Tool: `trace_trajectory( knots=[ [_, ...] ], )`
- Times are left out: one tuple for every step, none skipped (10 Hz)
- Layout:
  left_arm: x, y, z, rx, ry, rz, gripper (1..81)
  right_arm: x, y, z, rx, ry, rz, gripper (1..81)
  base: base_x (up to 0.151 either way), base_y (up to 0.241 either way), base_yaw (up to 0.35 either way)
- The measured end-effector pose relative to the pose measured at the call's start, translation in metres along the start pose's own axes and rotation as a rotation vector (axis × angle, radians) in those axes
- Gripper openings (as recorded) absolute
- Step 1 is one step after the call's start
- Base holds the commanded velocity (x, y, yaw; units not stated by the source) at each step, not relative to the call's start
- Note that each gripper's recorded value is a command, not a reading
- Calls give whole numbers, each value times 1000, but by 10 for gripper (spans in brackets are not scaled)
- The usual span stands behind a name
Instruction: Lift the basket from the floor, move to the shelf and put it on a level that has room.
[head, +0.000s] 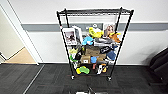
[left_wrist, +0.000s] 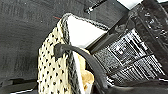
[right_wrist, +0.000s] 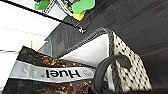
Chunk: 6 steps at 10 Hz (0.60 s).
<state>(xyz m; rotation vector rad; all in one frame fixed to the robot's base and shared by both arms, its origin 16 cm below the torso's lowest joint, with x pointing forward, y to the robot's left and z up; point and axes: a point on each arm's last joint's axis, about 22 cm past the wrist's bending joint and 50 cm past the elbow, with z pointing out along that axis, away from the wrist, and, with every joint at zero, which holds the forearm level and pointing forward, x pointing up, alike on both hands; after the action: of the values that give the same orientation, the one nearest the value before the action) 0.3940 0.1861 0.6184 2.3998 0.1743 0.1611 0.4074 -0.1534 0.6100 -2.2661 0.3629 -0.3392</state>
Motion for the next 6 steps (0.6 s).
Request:
trace_trajectory(
  knots=[
    [-8,-2,1,1,-8,-7,10,-7,3,-1,-4,-5,7,10,0,0,0],
    [-16,-6,2,4,-16,-15,10,-15,7,-2,-8,-13,15,10,0,0,0],
    [-24,-9,3,7,-24,-23,10,-22,11,-2,-12,-21,21,10,0,0,0],
    [-29,-11,3,8,-30,-27,10,-24,11,-3,-12,-24,22,10,0,0,0],
    [-29,-9,1,8,-27,-24,10,-22,7,-5,-9,-19,16,10,0,0,0],
    [-25,-2,-6,4,-11,-8,10,-18,-1,-10,-1,-6,1,10,0,0,0]
  ],
)
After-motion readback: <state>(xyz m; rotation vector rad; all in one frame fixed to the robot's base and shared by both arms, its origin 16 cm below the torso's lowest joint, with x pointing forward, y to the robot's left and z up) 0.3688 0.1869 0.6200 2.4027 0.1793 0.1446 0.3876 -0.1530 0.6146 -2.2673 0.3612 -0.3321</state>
